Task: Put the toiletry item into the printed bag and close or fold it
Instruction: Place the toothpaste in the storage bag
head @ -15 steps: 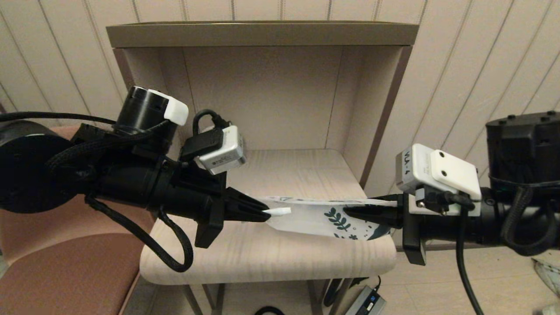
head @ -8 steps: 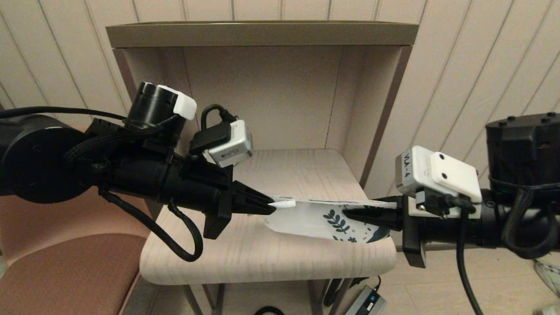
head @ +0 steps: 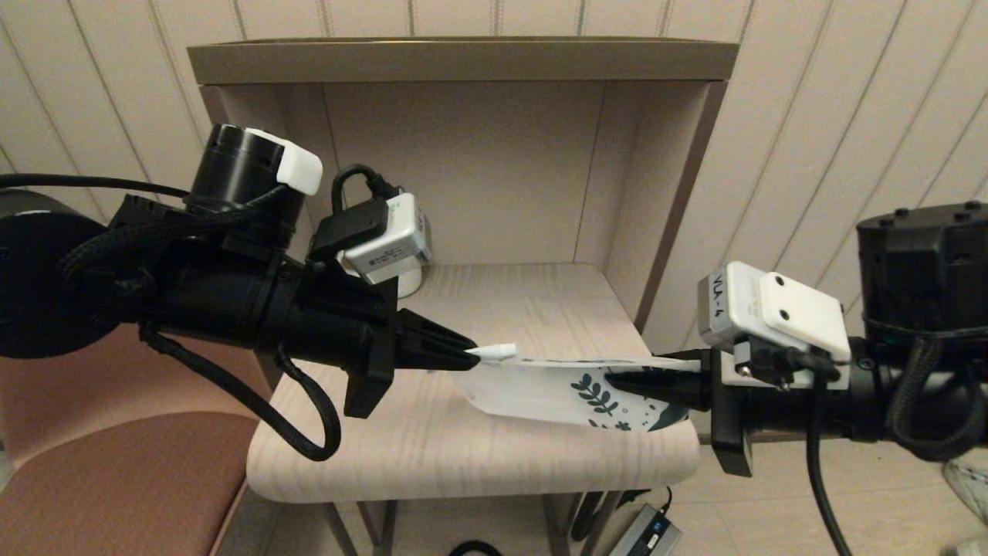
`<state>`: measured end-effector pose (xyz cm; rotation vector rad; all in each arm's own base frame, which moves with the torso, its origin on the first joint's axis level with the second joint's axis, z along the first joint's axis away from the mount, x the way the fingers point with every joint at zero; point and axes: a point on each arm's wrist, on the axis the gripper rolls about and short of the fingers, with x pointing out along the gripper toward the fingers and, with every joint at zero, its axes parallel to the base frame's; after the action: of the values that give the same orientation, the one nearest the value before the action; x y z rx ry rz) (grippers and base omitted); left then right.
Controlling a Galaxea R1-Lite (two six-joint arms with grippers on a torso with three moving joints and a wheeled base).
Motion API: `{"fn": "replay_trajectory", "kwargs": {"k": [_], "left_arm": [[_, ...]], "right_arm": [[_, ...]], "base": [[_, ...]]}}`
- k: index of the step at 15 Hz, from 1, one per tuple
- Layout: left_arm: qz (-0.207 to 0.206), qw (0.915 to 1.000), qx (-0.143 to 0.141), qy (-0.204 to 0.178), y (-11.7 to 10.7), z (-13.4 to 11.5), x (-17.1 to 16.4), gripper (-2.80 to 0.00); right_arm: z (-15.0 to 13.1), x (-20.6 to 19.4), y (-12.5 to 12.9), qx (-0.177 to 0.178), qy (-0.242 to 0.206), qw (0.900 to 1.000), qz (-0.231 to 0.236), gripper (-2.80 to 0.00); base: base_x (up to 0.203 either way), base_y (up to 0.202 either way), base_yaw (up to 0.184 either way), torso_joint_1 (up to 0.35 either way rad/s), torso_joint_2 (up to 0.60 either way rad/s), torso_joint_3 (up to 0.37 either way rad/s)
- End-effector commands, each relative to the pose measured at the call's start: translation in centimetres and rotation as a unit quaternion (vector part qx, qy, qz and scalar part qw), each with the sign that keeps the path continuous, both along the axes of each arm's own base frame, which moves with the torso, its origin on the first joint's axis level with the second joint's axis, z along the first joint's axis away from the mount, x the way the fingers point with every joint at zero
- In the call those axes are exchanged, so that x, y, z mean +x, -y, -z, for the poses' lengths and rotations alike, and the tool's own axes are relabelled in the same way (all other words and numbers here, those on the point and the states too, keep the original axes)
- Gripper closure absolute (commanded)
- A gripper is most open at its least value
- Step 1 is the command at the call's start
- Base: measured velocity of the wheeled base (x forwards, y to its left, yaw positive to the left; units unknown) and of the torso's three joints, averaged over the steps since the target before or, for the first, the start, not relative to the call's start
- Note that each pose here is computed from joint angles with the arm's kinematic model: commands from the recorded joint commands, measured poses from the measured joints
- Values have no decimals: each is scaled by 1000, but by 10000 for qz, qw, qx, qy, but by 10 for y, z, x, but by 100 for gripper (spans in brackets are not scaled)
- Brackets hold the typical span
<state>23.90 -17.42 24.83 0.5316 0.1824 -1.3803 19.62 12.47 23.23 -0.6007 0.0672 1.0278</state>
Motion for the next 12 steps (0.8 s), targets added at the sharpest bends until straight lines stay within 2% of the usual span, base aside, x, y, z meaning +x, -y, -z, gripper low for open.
{"fn": "replay_trajectory", "kwargs": {"k": [1,4,12], "left_arm": [[6,10000,88,-8,1,5,1,0],[-93,9996,269,-6,4,15,6,0],[-96,9996,278,20,8,16,13,0]], "right_arm": [[0,0,0,0,23,10000,-18,0],[1,0,-1,-11,3,10000,-26,0],[2,-3,-3,-19,-10,10000,-97,0]], "base": [[0,0,0,0,0,0],[0,0,0,0,0,0],[0,0,0,0,0,0]]}}
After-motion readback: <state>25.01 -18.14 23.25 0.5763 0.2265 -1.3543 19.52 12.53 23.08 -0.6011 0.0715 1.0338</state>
